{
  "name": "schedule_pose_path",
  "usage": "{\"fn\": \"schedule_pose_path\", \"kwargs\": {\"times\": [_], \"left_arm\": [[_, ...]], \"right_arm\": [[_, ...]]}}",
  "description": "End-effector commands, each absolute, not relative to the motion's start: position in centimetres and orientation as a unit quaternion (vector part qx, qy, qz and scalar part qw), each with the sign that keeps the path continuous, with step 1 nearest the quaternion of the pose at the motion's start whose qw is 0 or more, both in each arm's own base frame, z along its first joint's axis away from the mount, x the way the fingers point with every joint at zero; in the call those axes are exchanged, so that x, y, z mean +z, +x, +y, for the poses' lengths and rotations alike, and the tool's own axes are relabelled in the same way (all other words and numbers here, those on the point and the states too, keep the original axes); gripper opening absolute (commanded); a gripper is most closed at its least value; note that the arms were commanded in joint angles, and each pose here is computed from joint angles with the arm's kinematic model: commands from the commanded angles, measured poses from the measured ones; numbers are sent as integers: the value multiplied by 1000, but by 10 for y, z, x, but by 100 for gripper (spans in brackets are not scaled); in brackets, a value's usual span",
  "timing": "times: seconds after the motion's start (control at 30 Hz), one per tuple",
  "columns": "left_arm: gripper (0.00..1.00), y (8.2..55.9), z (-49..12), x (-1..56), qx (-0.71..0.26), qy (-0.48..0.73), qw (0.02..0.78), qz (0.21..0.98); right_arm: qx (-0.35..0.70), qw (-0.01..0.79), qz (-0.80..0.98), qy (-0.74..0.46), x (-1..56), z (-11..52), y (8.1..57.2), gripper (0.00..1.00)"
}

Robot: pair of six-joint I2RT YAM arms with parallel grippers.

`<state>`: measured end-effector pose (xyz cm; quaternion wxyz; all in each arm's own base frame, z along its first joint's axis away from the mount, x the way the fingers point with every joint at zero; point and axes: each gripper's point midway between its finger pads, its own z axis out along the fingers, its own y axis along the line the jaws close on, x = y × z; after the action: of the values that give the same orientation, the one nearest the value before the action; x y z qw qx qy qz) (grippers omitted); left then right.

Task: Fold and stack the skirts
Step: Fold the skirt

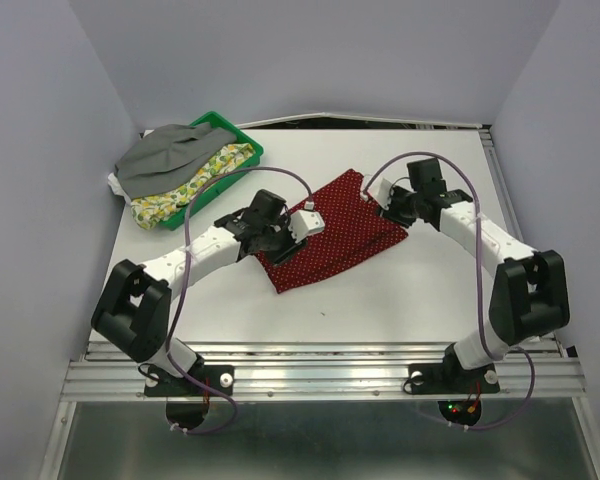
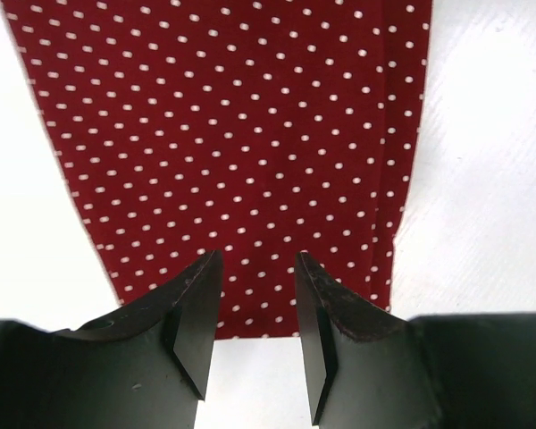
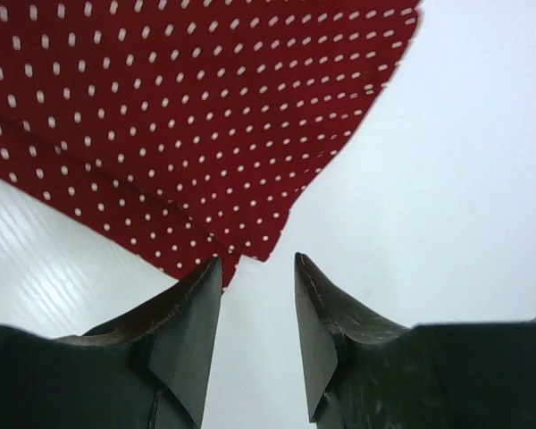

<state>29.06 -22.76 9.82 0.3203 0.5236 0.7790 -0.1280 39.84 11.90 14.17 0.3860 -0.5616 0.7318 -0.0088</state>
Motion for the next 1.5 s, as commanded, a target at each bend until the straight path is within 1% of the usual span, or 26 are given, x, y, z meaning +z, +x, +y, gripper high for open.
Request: {"fn": "schedule_pose_path", "kwargs": {"times": [0.0, 0.23, 0.43, 0.6, 0.67, 0.7, 0.77, 0.8, 0.93, 1.0, 1.1, 1.23, 1.4, 1.47], "left_arm": [[49, 285, -241, 104, -162, 504, 316, 787], [49, 276, -243, 99, -184, 491, 299, 797], [50, 277, -239, 93, -181, 478, 292, 808], [50, 281, -236, 86, -183, 461, 282, 821], [49, 282, -234, 83, -178, 457, 278, 826], [50, 282, -233, 81, -174, 456, 275, 828], [49, 282, -227, 73, -162, 458, 267, 833], [49, 282, -226, 71, -159, 460, 264, 833], [49, 271, -220, 62, -144, 487, 251, 824], [49, 270, -218, 60, -132, 504, 252, 815], [47, 264, -217, 57, -130, 516, 245, 810], [43, 253, -220, 56, -139, 537, 237, 798], [43, 244, -222, 57, -147, 549, 231, 790], [45, 239, -224, 58, -157, 555, 228, 785]], "right_arm": [[-25, 353, 682, -641, 107, 106, 402, 44], [0, 345, 643, -683, 85, 117, 414, 44], [23, 316, 646, -694, 60, 117, 407, 44], [22, 314, 650, -692, 50, 118, 413, 42], [19, 311, 651, -692, 45, 117, 416, 40], [18, 311, 651, -693, 44, 117, 418, 37], [16, 310, 651, -692, 44, 116, 418, 28], [16, 310, 652, -692, 44, 116, 419, 22], [20, 313, 650, -692, 50, 117, 415, 11], [20, 315, 649, -693, 52, 117, 412, 8], [19, 314, 650, -692, 52, 116, 411, 7], [20, 316, 651, -690, 53, 117, 411, 1], [20, 320, 651, -688, 57, 118, 412, 1], [19, 323, 651, -687, 60, 118, 414, 1]]}}
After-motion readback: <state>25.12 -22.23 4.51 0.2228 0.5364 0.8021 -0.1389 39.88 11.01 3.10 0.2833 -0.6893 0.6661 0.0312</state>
